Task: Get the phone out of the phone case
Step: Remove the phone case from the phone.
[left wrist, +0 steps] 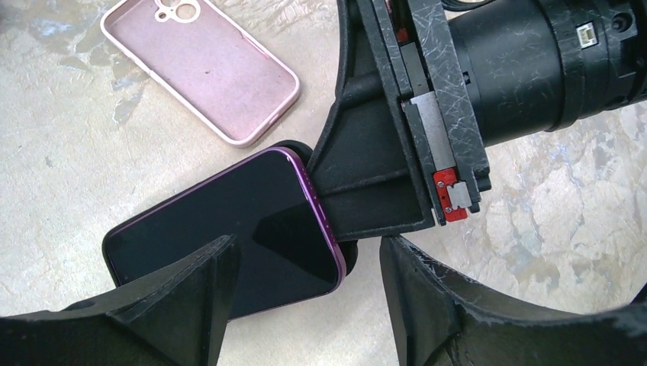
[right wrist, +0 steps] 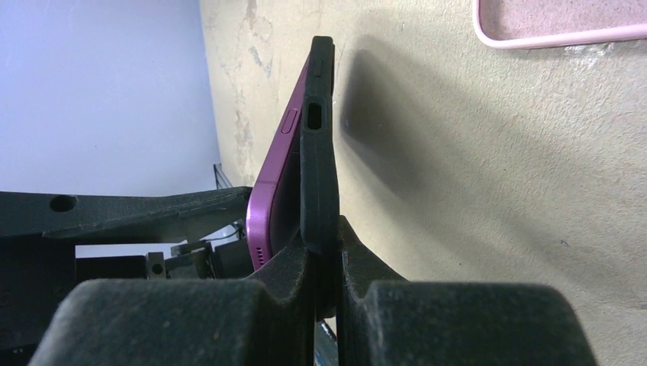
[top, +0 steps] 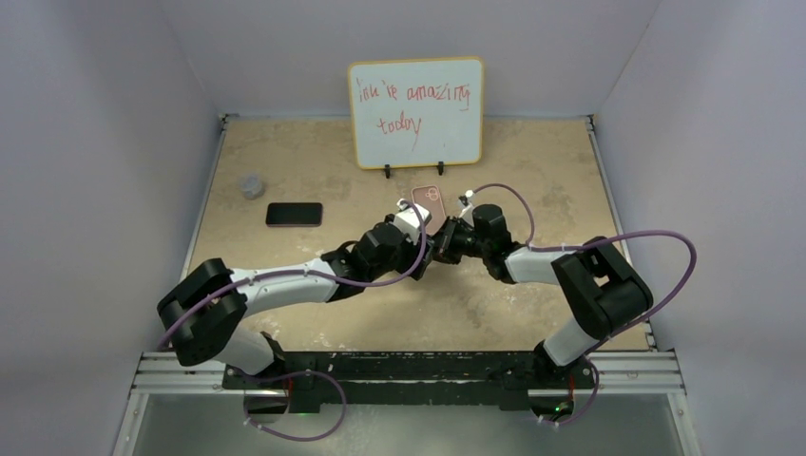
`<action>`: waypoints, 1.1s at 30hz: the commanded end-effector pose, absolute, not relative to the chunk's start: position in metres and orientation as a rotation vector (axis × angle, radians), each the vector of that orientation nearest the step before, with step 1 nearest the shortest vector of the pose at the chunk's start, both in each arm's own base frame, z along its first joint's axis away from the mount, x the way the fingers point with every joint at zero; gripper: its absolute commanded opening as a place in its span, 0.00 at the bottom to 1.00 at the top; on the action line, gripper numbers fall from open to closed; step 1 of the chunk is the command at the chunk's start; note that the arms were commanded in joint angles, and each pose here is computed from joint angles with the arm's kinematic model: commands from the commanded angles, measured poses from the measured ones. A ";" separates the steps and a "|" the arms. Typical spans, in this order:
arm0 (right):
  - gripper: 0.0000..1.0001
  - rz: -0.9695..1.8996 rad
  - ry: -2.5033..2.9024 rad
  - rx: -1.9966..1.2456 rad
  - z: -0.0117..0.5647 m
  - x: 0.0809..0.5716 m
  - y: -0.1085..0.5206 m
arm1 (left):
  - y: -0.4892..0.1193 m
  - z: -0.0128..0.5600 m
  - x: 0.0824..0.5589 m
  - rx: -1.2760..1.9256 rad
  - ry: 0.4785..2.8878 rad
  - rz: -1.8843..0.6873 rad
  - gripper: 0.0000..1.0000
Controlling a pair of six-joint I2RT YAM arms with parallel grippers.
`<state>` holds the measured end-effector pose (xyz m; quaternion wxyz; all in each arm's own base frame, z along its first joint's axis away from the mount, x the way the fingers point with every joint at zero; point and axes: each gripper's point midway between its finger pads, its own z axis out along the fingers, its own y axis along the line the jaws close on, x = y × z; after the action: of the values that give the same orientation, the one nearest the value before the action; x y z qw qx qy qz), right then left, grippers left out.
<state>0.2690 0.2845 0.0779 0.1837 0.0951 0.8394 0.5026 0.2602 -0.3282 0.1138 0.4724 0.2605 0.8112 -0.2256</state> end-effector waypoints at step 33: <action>0.00 1.499 2.236 0.201 0.114 0.278 0.295 | -0.304 0.148 0.282 0.568 1.922 -0.382 0.61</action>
<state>0.2703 0.2853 0.0798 0.1859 0.0960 0.8370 0.5057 0.2680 -0.3097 0.1155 0.4805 0.2640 0.8193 -0.1678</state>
